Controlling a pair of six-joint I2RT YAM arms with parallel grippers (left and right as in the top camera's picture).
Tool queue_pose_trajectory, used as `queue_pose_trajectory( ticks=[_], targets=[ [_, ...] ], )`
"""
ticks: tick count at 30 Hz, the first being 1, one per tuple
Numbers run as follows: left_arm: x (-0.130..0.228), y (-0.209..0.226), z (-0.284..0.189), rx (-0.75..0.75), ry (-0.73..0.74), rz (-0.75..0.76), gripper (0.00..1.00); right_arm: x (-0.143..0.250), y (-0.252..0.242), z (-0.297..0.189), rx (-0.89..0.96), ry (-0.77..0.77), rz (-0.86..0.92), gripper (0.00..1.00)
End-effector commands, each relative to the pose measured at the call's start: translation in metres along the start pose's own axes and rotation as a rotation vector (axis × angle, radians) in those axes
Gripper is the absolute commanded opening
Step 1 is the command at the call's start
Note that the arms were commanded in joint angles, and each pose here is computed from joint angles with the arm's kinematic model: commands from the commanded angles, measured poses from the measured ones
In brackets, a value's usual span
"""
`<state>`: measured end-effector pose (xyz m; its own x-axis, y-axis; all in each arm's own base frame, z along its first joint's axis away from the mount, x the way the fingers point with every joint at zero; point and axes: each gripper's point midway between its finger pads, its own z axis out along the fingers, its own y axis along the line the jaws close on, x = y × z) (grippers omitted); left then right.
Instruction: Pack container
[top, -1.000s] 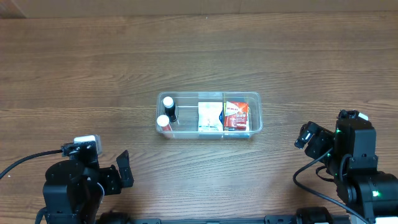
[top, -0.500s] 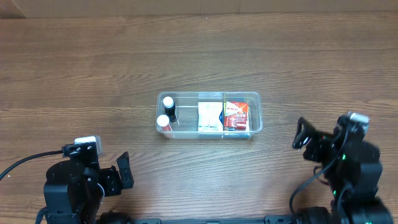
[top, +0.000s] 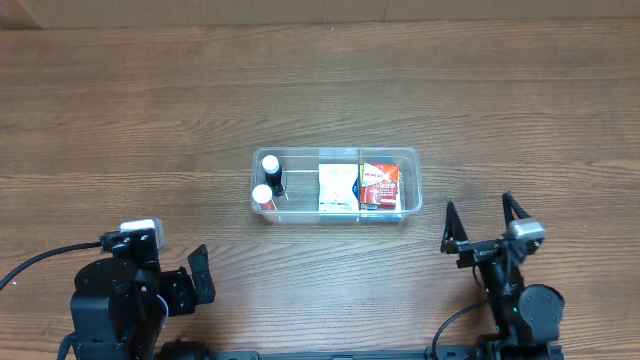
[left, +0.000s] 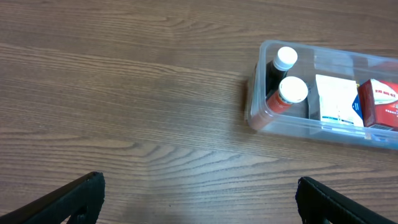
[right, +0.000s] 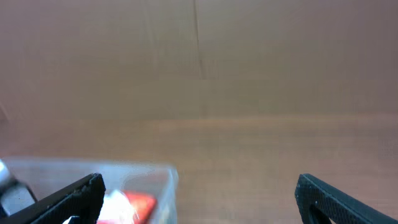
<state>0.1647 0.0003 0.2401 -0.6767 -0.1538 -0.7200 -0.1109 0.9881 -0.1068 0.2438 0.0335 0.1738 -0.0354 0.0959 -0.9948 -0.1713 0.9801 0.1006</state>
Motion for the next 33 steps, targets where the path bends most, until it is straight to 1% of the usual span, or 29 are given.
queue_pose_trajectory(
  ticks=[1, 23, 25, 26, 29, 33],
  targets=[
    [0.0, 0.001, 0.0, -0.004, -0.003, 0.003, 1.0, 0.001, 0.001, 0.0, -0.007, -0.006, -0.056, 1.0],
    [0.0, 0.001, 0.0, -0.004, -0.003, 0.003, 1.0, 0.001, 0.001, 0.0, -0.007, -0.005, -0.056, 1.0],
    [0.001, 0.003, -0.001, -0.016, -0.002, 0.026, 1.0, 0.001, 0.001, 0.0, -0.007, -0.006, -0.056, 1.0],
    [0.003, 0.007, -0.002, -0.034, -0.013, 0.036, 1.0, 0.001, 0.001, 0.0, -0.007, -0.006, -0.056, 1.0],
    [0.014, 0.008, 0.006, -0.026, -0.067, 0.036, 1.0, 0.001, 0.001, 0.0, -0.007, -0.005, -0.056, 1.0],
    [0.026, 0.009, 0.042, -0.002, -0.213, 0.025, 1.0, 0.001, 0.001, 0.0, -0.007, -0.006, -0.056, 1.0]
  ],
)
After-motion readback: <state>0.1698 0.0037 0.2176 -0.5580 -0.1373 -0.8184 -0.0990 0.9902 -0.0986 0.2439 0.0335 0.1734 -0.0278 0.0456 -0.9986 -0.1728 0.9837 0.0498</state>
